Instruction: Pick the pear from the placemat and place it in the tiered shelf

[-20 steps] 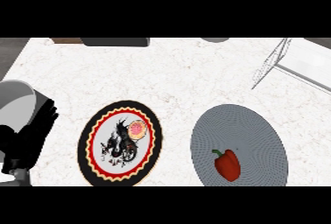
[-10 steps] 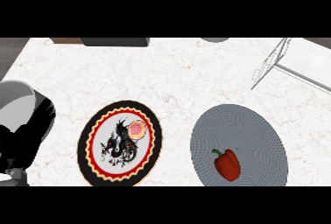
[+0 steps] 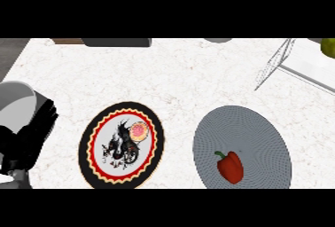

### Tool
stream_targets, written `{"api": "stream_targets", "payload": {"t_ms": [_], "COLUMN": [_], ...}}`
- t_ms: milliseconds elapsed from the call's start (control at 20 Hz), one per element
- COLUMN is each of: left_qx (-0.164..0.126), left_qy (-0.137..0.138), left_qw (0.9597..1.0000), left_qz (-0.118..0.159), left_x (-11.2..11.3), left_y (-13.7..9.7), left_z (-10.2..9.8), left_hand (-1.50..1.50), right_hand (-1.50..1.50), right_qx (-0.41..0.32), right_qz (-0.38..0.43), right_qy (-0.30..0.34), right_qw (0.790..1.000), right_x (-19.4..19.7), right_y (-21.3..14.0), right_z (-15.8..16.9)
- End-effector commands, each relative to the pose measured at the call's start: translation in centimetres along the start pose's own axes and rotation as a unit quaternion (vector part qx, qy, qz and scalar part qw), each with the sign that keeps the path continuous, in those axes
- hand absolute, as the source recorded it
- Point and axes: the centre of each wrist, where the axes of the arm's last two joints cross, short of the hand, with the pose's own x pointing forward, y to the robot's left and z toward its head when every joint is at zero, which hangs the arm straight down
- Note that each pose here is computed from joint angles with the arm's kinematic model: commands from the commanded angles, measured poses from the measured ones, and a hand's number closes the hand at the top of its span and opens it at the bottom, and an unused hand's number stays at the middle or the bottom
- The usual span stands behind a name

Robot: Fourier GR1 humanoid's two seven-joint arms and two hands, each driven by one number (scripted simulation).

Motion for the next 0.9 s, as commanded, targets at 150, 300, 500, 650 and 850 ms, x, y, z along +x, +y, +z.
{"api": "stream_targets", "payload": {"t_ms": [150, 300, 500, 650, 850], "left_qx": [0.0, 0.006, 0.006, 0.017, 0.008], "left_qy": [0.0, -0.003, 0.004, 0.003, 0.002], "left_qw": [1.0, 1.0, 1.0, 0.9998, 1.0], "left_qz": [-0.006, 0.004, -0.001, -0.005, -0.003], "left_x": [0.3, 0.3, -0.1, -0.7, 0.2], "left_y": [0.1, 0.4, 0.3, 0.1, 0.8], "left_z": [0.3, -0.2, 1.1, -0.5, -1.0], "left_hand": [0.0, 0.0, 0.0, 0.0, 0.0], "right_hand": [-1.5, -1.5, -1.5, -1.5, -1.5], "right_qx": [0.013, 0.014, 0.01, 0.014, 0.035], "right_qz": [0.054, 0.007, -0.051, -0.107, -0.178], "right_qy": [-0.011, -0.02, -0.022, -0.02, 0.016], "right_qw": [0.998, 1.0, 0.998, 0.994, 0.983], "right_x": [-3.9, -2.9, -2.4, -2.2, -3.6], "right_y": [2.0, 3.1, 1.6, -0.5, 2.0], "right_z": [-2.8, -2.6, -3.1, -3.3, -2.9]}}
